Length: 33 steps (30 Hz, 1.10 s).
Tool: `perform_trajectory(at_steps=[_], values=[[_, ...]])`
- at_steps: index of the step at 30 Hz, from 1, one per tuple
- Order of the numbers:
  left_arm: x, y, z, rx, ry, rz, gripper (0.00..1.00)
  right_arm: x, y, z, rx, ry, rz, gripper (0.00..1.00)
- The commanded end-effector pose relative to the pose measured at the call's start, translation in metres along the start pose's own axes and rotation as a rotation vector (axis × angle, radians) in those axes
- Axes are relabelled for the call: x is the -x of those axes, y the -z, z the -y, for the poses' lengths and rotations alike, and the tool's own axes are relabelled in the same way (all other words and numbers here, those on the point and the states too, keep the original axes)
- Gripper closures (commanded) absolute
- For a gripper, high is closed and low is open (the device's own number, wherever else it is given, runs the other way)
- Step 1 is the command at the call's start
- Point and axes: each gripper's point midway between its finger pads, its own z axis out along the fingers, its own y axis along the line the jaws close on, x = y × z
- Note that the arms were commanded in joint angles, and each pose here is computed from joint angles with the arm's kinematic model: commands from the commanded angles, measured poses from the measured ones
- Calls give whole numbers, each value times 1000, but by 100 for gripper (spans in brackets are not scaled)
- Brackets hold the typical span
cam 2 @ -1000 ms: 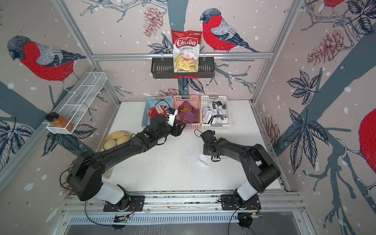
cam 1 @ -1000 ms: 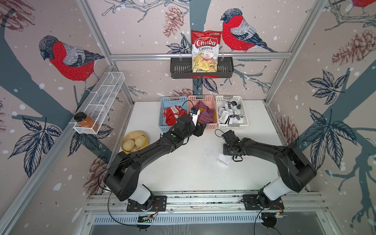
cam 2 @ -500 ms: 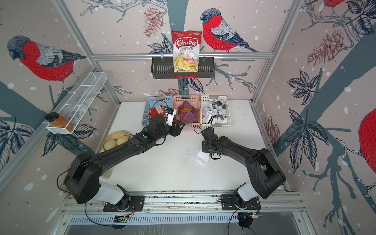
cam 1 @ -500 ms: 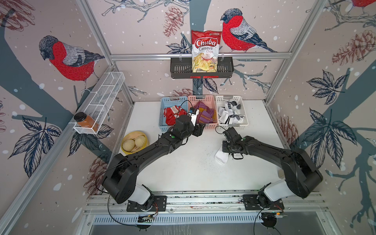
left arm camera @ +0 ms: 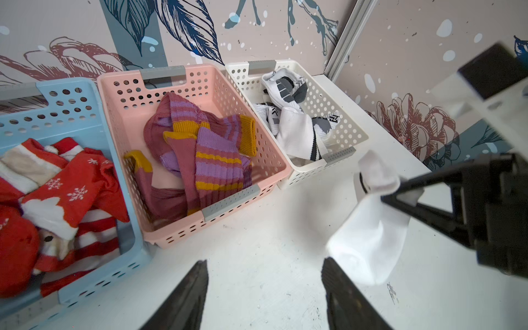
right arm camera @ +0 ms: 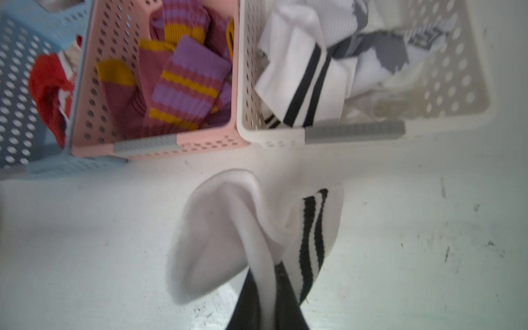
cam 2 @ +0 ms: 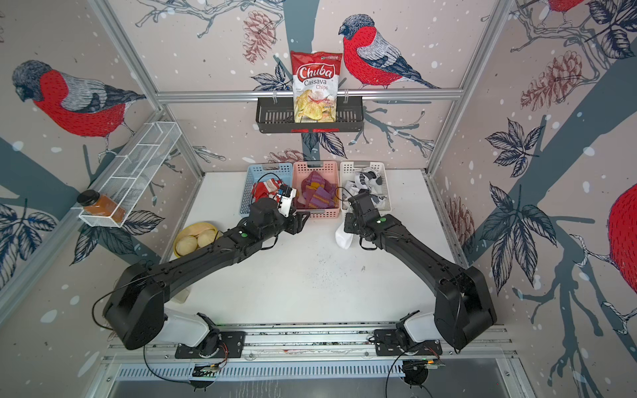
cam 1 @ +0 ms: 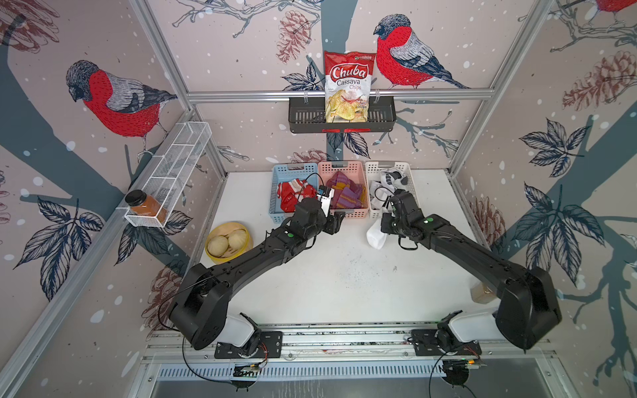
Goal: Sort the socks into the basket by color
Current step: Pick up the sock at the center of the board, then place the sock in the bin.
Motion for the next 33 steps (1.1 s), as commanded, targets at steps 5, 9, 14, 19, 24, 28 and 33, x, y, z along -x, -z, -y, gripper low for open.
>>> perform_trajectory(at_steps=[5,9,14,19,24,28,33], values=[[7,9,-2,12,-12,32,36,77,-6,7,-26,18,141,90],[7,13,-4,24,-14,35,36,107,-28,16,-38,13,162,90],[7,17,-5,30,-13,38,36,143,-59,32,-68,-1,158,91],[7,19,-8,45,-14,38,36,165,-102,45,-40,-29,132,92],[7,23,-10,58,-14,40,36,174,-154,59,-26,-60,72,93],[7,26,-13,74,-14,43,35,156,-193,60,-10,-66,-7,93],[6,27,-15,81,-15,43,35,120,-233,71,-19,-92,-99,93]])
